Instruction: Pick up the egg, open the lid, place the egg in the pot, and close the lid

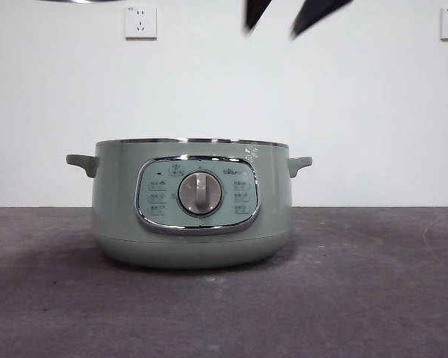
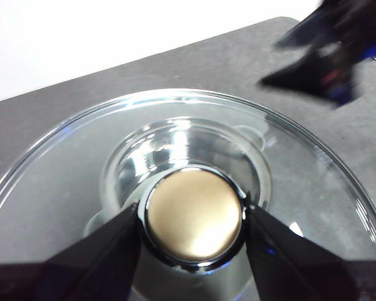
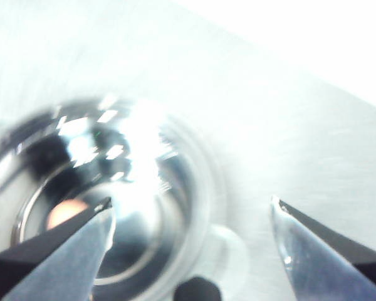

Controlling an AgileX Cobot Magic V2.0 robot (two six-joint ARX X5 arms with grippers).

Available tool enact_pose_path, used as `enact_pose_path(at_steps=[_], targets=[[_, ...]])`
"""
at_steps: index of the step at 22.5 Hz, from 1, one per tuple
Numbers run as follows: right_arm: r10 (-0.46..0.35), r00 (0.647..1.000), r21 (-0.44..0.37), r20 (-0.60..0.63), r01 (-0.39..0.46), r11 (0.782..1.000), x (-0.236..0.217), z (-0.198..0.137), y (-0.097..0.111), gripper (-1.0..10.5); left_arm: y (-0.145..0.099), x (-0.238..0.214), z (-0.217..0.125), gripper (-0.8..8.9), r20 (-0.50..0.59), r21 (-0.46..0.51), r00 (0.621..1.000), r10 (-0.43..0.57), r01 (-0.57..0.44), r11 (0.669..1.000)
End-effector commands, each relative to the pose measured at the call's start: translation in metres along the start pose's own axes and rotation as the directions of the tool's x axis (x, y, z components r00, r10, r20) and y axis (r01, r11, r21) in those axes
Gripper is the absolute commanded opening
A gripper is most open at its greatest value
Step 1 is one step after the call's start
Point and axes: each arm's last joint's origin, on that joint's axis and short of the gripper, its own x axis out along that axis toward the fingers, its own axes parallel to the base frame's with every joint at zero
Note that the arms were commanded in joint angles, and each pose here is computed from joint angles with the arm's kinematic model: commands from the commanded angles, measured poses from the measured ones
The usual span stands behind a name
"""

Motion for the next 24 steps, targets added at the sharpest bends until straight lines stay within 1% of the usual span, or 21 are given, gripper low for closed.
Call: enact_pose_path(at_steps=[1,4,6,9,15,24], targets=[[-0.046,0.994,0.041,0.102,0.042,0.998,-0.058,0.005,-0.015,4.1,0.0,0.02,0.01,-0.08,0.042,0.0,0.999,-0.03,0.03,1.0],[-0.093,0.973,0.073,0.211,0.079,0.994,-0.126,-0.001,-0.027,4.1,0.003,0.06,0.013,-0.08,0.01,0.011,1.0,-0.028,0.028,1.0],[-0.107,0.959,0.084,0.264,0.088,0.993,-0.163,-0.009,-0.029,4.1,0.004,0.087,0.013,-0.08,-0.004,0.022,1.0,-0.028,0.028,0.999],[-0.113,0.948,0.089,0.297,0.09,0.992,-0.192,-0.019,-0.028,4.1,0.006,0.114,0.011,-0.08,-0.011,0.022,0.999,-0.032,0.032,0.999],[-0.116,0.942,0.098,0.315,0.089,0.991,-0.231,-0.04,-0.027,4.1,0.008,0.162,0.004,-0.08,-0.023,0.021,0.999,-0.049,0.05,0.999],[-0.118,0.939,0.1,0.322,0.09,0.991,-0.255,-0.056,-0.025,4.1,0.012,0.211,-0.013,-0.08,-0.057,0.017,0.997,-0.049,0.05,0.999]])
